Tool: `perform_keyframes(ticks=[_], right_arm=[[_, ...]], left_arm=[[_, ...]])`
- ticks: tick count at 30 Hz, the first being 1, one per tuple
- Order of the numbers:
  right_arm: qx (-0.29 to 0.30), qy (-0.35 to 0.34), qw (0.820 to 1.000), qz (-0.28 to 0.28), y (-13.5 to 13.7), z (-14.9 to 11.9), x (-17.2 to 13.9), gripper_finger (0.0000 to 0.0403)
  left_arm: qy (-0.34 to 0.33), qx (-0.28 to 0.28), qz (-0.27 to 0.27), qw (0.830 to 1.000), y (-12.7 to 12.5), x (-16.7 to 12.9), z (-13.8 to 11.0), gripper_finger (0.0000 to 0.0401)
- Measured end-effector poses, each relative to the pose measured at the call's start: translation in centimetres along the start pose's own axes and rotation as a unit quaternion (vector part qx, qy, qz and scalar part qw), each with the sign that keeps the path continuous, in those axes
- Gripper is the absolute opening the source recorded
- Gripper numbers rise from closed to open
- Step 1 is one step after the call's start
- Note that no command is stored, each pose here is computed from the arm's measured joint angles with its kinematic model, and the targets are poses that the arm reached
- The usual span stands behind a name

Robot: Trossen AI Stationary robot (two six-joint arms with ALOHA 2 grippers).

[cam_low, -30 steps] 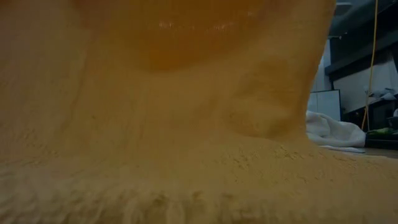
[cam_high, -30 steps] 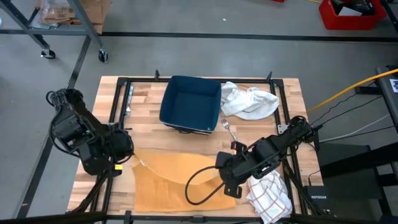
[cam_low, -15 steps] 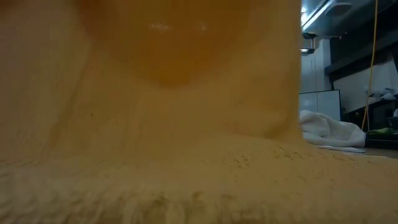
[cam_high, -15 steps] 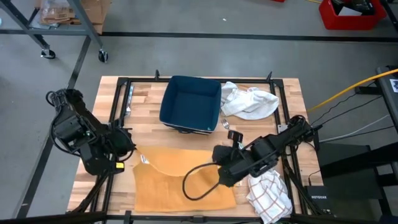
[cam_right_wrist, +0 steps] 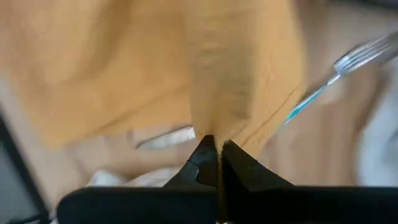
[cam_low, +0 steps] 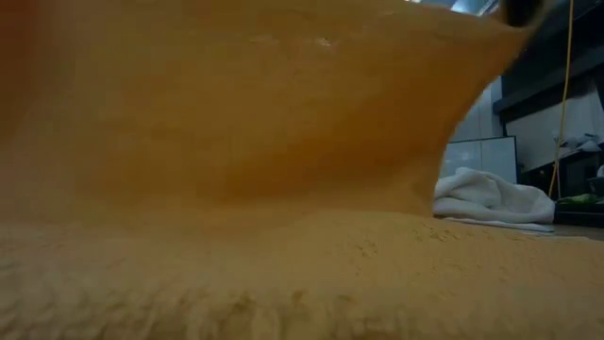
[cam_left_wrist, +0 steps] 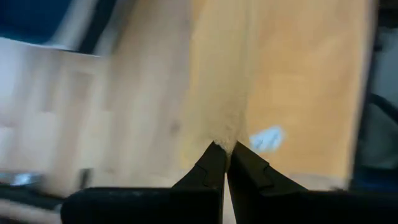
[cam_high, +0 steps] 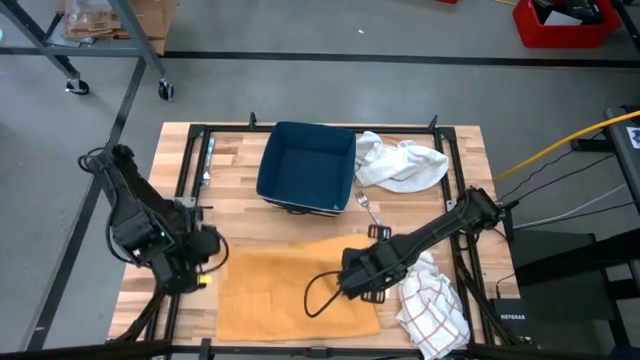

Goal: Fold towel
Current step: Fold the yellow towel

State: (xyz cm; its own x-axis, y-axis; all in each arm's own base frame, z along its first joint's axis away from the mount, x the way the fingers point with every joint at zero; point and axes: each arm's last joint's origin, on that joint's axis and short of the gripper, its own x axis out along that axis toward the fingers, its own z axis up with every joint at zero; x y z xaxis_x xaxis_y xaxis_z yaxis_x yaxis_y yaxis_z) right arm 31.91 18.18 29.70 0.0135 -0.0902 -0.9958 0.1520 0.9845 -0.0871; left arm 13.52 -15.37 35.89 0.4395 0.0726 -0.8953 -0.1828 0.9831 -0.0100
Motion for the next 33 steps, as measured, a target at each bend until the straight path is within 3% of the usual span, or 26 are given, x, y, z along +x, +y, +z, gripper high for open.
perform_keyframes(ticks=[6,10,18,26,33], right_arm=[[-0.022,0.013,0.994,0.107,3.7,-1.2,2.1,0.0002],[-0.015,-0.022,0.988,0.150,6.3,-2.0,2.8,0.0003],[0.028,-0.050,0.980,0.188,9.9,-3.9,4.7,0.0003],[0.057,-0.046,0.964,0.256,12.8,-5.4,4.7,0.0002],[0.068,-0.060,0.964,0.249,14.2,-6.3,5.5,0.0003]], left_arm=[[0.010,0.013,-0.101,0.995,-2.9,1.5,-1.6,0.0000],[0.023,0.011,-0.109,0.994,-4.0,2.6,-2.8,0.0000],[0.040,0.013,-0.139,0.989,-7.3,5.8,-4.7,0.0000],[0.050,0.012,-0.216,0.975,-11.0,7.0,-5.8,0.0000],[0.057,0.031,-0.204,0.977,-12.0,8.0,-6.8,0.0000]])
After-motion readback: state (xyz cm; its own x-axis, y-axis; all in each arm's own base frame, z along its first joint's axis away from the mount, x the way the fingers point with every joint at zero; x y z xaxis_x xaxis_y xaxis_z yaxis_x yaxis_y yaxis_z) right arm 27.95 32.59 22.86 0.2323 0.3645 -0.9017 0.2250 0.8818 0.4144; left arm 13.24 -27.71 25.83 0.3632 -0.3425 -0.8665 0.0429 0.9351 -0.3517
